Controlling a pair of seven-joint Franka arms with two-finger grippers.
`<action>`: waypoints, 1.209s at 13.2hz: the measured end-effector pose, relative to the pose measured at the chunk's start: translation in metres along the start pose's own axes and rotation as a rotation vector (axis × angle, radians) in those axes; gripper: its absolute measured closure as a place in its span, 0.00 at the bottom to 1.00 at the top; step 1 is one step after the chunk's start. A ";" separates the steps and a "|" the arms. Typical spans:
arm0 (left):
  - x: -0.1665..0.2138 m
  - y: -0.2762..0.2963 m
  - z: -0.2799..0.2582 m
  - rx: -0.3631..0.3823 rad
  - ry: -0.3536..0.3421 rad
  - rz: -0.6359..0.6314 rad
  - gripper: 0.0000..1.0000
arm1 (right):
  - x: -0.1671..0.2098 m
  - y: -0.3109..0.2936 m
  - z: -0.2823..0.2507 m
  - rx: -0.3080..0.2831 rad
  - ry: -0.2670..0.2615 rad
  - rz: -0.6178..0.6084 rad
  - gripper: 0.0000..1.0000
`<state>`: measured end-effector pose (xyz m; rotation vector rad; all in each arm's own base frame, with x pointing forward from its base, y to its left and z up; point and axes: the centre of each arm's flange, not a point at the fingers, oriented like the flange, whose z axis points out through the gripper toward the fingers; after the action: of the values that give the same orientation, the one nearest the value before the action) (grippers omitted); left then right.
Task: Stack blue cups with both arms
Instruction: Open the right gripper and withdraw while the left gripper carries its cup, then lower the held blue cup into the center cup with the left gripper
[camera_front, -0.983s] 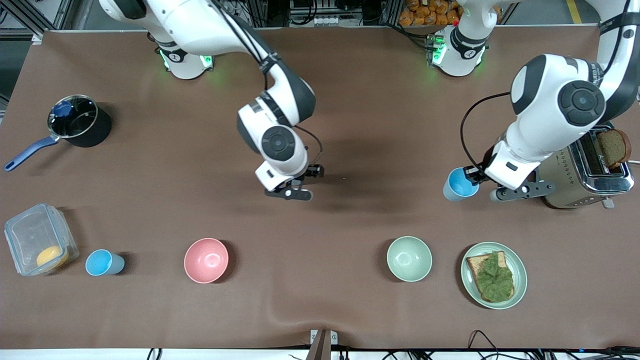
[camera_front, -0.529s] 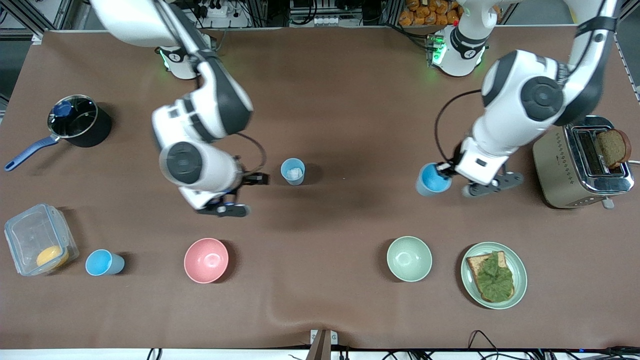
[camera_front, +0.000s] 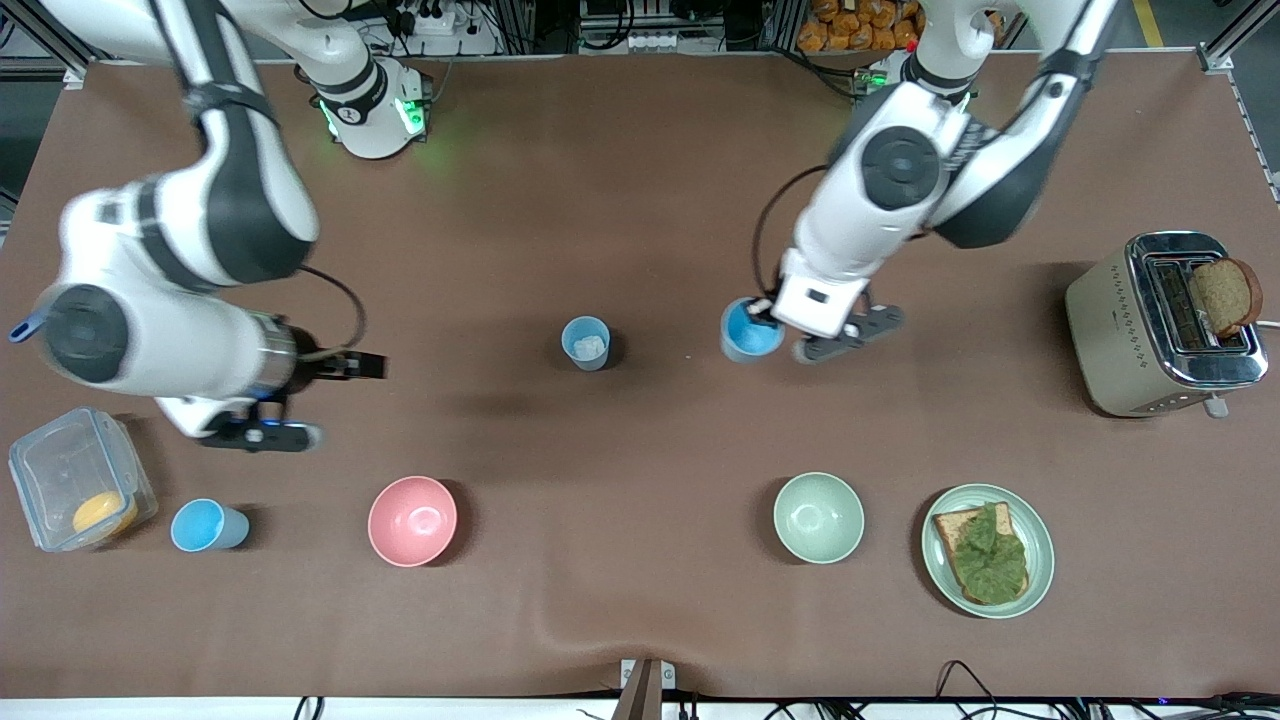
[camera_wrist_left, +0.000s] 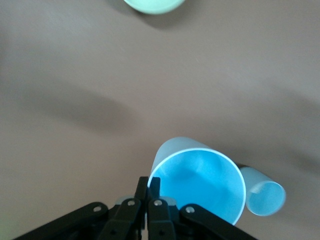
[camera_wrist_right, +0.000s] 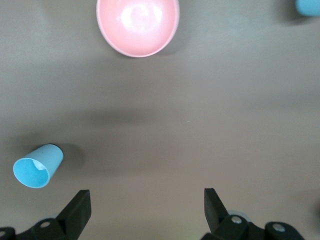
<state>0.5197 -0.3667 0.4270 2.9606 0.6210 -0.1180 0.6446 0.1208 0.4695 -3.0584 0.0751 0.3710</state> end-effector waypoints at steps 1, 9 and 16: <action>-0.016 0.017 0.007 -0.008 -0.009 -0.020 0.98 | -0.002 0.021 -0.012 0.008 0.006 -0.022 0.00; -0.113 0.118 0.079 -0.046 -0.001 -0.118 0.98 | -0.067 0.108 -0.110 -0.006 0.157 0.017 0.00; -0.127 0.139 0.122 -0.088 0.016 -0.098 0.98 | -0.098 0.144 -0.131 -0.008 0.219 0.073 0.00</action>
<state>0.4535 -0.5586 0.3317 2.8502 0.7539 -0.0730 0.5730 -0.0267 0.6120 -3.0976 0.1964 0.0388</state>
